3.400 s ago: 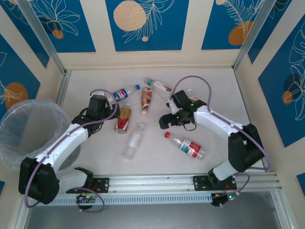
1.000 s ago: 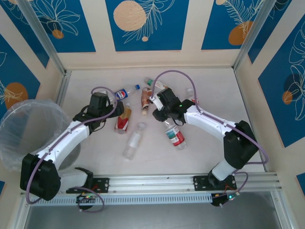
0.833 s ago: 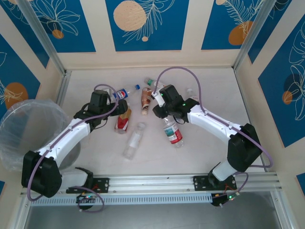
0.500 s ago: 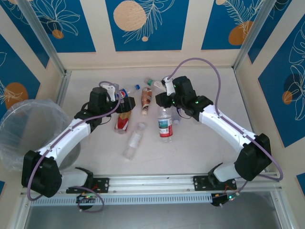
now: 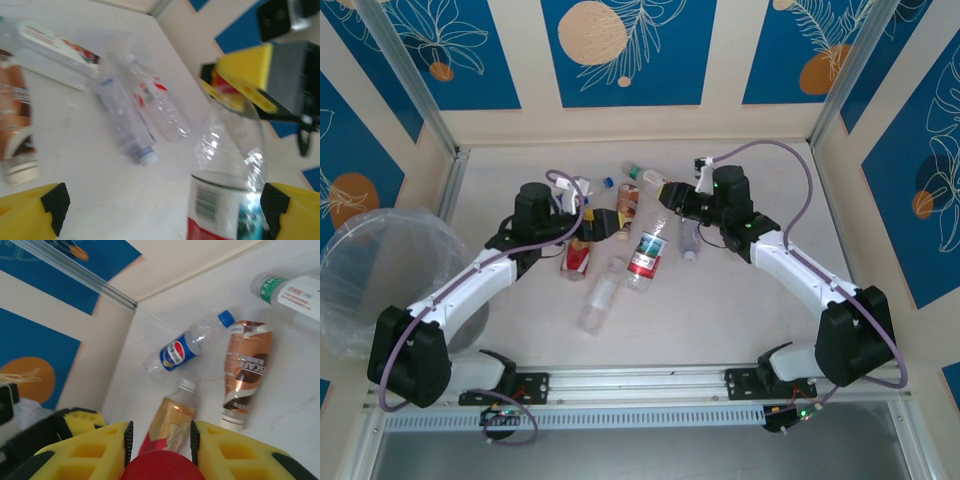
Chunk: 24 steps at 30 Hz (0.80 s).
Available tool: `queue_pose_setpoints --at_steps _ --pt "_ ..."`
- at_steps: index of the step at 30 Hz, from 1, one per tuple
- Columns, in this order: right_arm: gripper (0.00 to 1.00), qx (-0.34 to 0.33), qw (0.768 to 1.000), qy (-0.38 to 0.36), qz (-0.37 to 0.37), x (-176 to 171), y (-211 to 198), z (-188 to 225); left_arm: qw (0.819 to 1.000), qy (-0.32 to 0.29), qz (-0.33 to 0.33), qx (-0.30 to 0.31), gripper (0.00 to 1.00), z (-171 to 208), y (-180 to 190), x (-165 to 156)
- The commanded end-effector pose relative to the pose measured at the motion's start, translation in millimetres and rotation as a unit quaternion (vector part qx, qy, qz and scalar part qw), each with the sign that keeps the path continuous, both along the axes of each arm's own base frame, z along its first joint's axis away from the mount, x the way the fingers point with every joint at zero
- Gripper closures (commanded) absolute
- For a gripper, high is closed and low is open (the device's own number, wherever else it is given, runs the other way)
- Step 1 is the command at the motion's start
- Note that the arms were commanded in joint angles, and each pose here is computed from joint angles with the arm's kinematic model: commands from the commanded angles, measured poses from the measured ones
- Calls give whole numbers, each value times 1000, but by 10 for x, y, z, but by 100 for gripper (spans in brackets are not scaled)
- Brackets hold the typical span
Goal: Put the plastic bottles in the bin
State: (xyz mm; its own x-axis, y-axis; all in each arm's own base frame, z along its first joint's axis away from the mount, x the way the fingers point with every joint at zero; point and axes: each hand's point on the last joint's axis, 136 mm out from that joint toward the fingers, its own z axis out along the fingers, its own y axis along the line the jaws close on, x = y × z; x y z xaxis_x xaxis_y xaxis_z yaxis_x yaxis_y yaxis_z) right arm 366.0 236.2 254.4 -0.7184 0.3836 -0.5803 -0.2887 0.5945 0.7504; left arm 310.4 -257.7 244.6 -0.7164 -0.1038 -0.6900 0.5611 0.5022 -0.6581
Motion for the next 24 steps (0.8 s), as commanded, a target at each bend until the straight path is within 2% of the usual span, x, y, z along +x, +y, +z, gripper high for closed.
queue_pose_setpoints --at_steps 1,5,10,14,18,24 --pt "100 92 992 -58 59 -189 136 488 993 -24 -108 -31 1 170 -268 -328" --pt "100 111 986 -92 86 -287 196 625 981 -57 -183 -41 1 280 -433 -600" --pt "100 127 972 -141 137 -451 315 845 979 -59 -193 -29 1 225 -495 -611" --pt "100 120 963 -176 164 -583 446 983 961 -77 -257 -69 1 382 -594 -764" --pt "100 116 963 -188 155 -591 487 1052 965 -109 -231 -61 2 444 -581 -679" --pt "100 130 956 -206 165 -624 529 1090 953 -99 -271 -90 7 486 -648 -753"
